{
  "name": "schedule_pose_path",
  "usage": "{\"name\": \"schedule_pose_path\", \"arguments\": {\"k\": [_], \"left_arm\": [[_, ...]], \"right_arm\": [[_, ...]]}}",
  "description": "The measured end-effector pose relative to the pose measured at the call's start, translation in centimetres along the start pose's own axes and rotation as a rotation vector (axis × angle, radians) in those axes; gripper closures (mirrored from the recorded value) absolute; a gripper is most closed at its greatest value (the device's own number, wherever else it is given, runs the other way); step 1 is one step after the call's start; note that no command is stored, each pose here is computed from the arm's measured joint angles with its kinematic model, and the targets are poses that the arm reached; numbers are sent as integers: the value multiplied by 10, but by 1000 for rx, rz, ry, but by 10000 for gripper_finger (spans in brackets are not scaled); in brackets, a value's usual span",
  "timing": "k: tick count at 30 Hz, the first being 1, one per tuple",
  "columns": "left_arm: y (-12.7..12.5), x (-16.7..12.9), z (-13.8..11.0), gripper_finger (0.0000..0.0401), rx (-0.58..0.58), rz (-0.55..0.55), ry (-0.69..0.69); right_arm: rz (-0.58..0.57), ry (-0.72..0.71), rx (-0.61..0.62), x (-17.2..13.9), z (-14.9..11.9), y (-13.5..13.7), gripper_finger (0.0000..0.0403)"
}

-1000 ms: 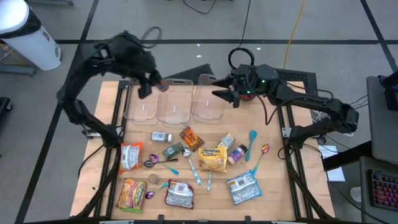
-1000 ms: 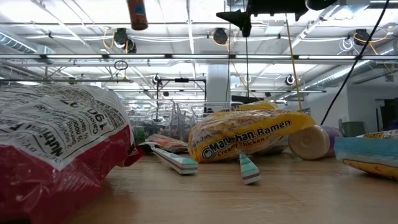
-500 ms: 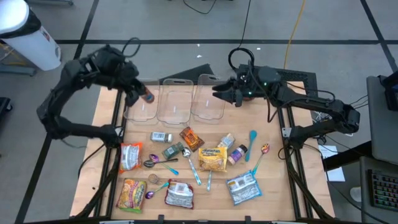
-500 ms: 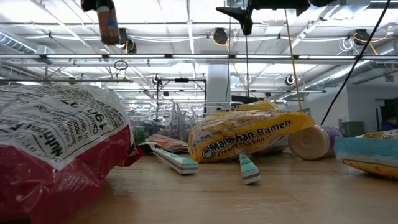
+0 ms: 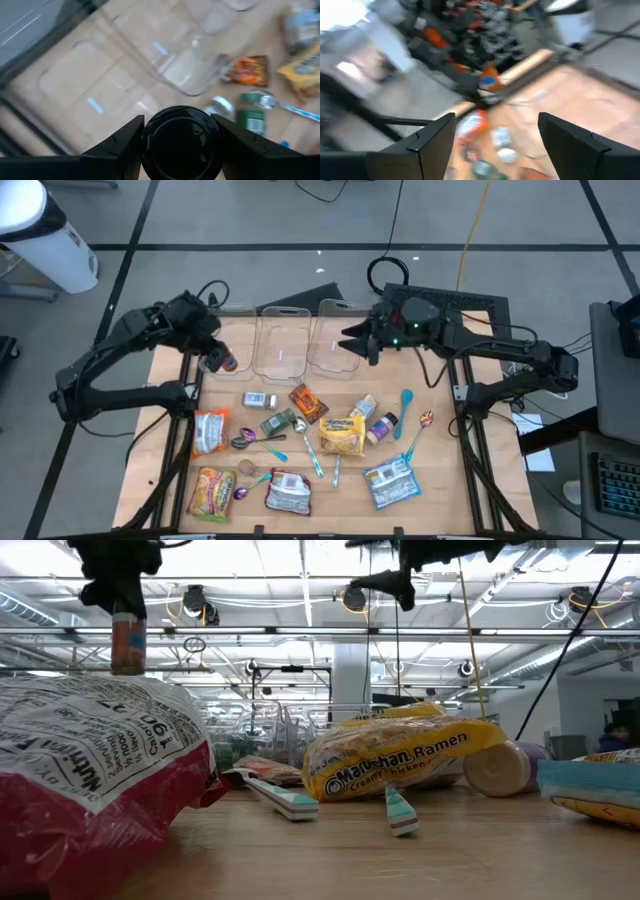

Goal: Pick & Place Food Item
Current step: Put the orange spice bottle into the left transparent bin

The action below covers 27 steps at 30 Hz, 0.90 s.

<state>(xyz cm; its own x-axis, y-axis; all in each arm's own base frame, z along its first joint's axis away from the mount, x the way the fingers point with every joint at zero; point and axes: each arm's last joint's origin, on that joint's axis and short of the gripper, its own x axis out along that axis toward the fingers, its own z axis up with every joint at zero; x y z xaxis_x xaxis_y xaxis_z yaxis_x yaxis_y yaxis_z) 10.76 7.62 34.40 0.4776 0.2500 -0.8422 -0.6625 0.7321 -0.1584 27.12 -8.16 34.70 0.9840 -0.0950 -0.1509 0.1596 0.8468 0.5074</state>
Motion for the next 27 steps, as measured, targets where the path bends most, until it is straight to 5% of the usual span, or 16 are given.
{"name": "schedule_pose_path", "arguments": {"k": [7,16,27], "left_arm": [[4,31,11,194,-37,108,-76],[21,85,27,194,-278,267,18],[48,109,34,194,-600,405,50]], "right_arm": [[-305,-67,-208,3,-4,-7,124],[-359,-31,-372,3,-1,-22,124],[-369,-36,-375,-6,14,-50,124]]}}
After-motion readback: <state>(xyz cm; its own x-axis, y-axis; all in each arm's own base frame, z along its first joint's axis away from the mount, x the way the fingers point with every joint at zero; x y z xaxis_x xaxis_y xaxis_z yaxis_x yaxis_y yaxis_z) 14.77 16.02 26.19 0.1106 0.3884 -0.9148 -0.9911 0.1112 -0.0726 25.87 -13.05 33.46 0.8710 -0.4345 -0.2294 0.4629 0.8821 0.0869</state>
